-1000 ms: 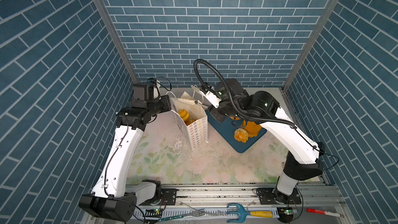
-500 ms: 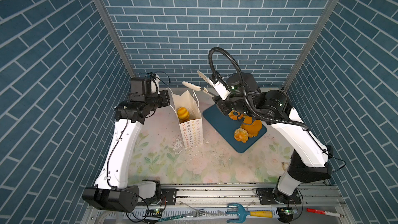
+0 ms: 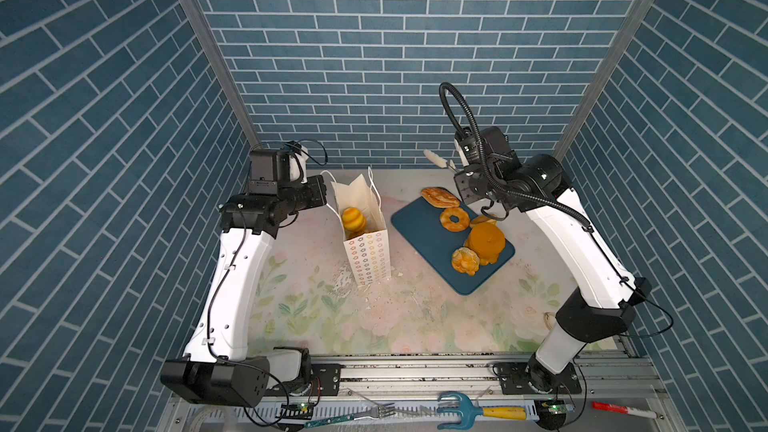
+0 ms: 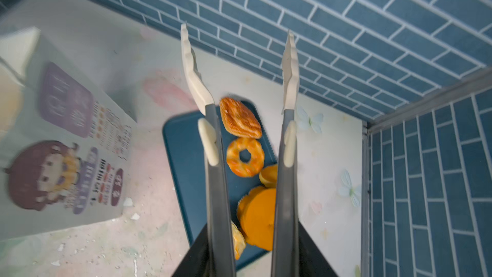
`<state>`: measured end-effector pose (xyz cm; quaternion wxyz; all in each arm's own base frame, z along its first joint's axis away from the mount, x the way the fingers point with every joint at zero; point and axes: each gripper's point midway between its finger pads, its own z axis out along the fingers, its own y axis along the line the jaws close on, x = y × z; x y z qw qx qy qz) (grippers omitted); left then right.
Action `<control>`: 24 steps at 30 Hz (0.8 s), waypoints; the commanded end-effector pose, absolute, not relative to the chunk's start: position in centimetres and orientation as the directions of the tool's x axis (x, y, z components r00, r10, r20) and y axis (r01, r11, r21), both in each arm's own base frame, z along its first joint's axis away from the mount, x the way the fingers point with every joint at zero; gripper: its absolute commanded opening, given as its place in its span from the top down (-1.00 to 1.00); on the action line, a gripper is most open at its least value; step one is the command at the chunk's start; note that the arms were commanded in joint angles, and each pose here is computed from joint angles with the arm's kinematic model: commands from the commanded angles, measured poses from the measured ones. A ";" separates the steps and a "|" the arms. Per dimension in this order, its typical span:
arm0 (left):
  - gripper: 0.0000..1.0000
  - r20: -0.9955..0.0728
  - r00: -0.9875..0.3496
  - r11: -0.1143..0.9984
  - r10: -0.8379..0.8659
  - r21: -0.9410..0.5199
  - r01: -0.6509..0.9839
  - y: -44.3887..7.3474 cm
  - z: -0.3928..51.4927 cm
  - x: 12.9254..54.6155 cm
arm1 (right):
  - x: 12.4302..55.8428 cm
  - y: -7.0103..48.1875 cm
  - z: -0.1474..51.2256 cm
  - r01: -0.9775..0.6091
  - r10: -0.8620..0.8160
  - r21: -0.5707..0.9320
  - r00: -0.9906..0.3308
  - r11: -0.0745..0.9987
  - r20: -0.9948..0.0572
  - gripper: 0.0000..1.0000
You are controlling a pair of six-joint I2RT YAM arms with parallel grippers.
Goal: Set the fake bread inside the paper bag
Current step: 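Withdraw the empty tongs from the bag back over the tray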
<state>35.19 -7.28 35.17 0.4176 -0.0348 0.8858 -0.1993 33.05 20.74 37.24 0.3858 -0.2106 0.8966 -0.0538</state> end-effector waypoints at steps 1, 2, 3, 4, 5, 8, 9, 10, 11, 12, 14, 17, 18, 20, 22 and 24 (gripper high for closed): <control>0.91 -0.735 -0.644 0.919 -0.215 -0.374 0.121 -7.2 35.8 34.5 | 32.0 17.9 33.6 -0.312 -0.416 -0.277 -0.736 0.909 -0.534 0.10; 0.90 -0.733 -0.645 0.919 -0.215 -0.375 0.121 -7.2 35.7 34.5 | 32.2 17.5 32.6 -0.316 -0.424 -0.288 -0.750 0.904 -0.507 0.10; 0.90 -0.735 -0.644 0.919 -0.215 -0.375 0.121 -7.2 35.7 34.4 | 32.4 17.2 31.8 -0.319 -0.433 -0.300 -0.755 0.899 -0.492 0.10; 0.90 -0.733 -0.646 0.919 -0.215 -0.376 0.121 -7.2 35.6 34.4 | 32.6 17.1 30.8 -0.332 -0.450 -0.314 -0.758 0.889 -0.472 0.10; 0.90 -0.730 -0.648 0.918 -0.215 -0.377 0.120 -7.2 35.5 34.4 | 33.0 17.2 30.1 -0.348 -0.471 -0.330 -0.754 0.877 -0.458 0.10; 0.89 -0.732 -0.646 0.920 -0.215 -0.374 0.118 -7.1 35.4 34.3 | 34.4 18.3 28.2 -0.433 -0.564 -0.370 -0.707 0.822 -0.428 0.08; 0.89 -0.731 -0.648 0.921 -0.215 -0.372 0.115 -7.1 35.4 34.2 | 35.0 18.5 27.7 -0.447 -0.590 -0.393 -0.689 0.803 -0.421 0.07; 0.89 -0.729 -0.651 0.923 -0.213 -0.369 0.111 -7.0 35.2 34.2 | 35.8 18.6 27.3 -0.459 -0.612 -0.415 -0.674 0.785 -0.414 0.07; 0.89 -0.728 -0.653 0.924 -0.212 -0.367 0.110 -7.0 35.1 34.2 | 36.5 18.9 26.9 -0.473 -0.635 -0.435 -0.658 0.766 -0.405 0.07; 0.90 -0.725 -0.655 0.925 -0.212 -0.366 0.106 -6.9 34.9 34.2 | 37.2 18.9 26.6 -0.478 -0.649 -0.452 -0.651 0.753 -0.393 0.07; 0.90 -0.722 -0.659 0.925 -0.210 -0.365 0.104 -6.9 34.8 34.2 | 38.4 19.4 25.7 -0.515 -0.686 -0.467 -0.632 0.719 -0.360 0.05; 0.90 -0.723 -0.658 0.928 -0.213 -0.360 0.096 -6.8 34.7 34.3 | 39.9 19.7 24.5 -0.549 -0.742 -0.520 -0.600 0.654 -0.301 0.04; 0.90 -0.722 -0.658 0.929 -0.213 -0.359 0.093 -6.7 34.7 34.3 | 40.3 19.7 24.3 -0.551 -0.754 -0.539 -0.592 0.637 -0.286 0.03; 0.90 -0.725 -0.654 0.932 -0.215 -0.353 0.085 -6.5 34.7 34.3 | 41.1 19.8 23.8 -0.559 -0.769 -0.555 -0.579 0.617 -0.271 0.03; 0.91 -0.725 -0.654 0.934 -0.217 -0.350 0.078 -6.4 34.7 34.3 | 41.9 20.0 23.3 -0.564 -0.777 -0.561 -0.570 0.606 -0.267 0.03; 0.91 -0.721 -0.657 0.934 -0.218 -0.349 0.074 -6.4 34.5 34.4 | 42.7 20.1 23.1 -0.552 -0.782 -0.586 -0.566 0.594 -0.260 0.03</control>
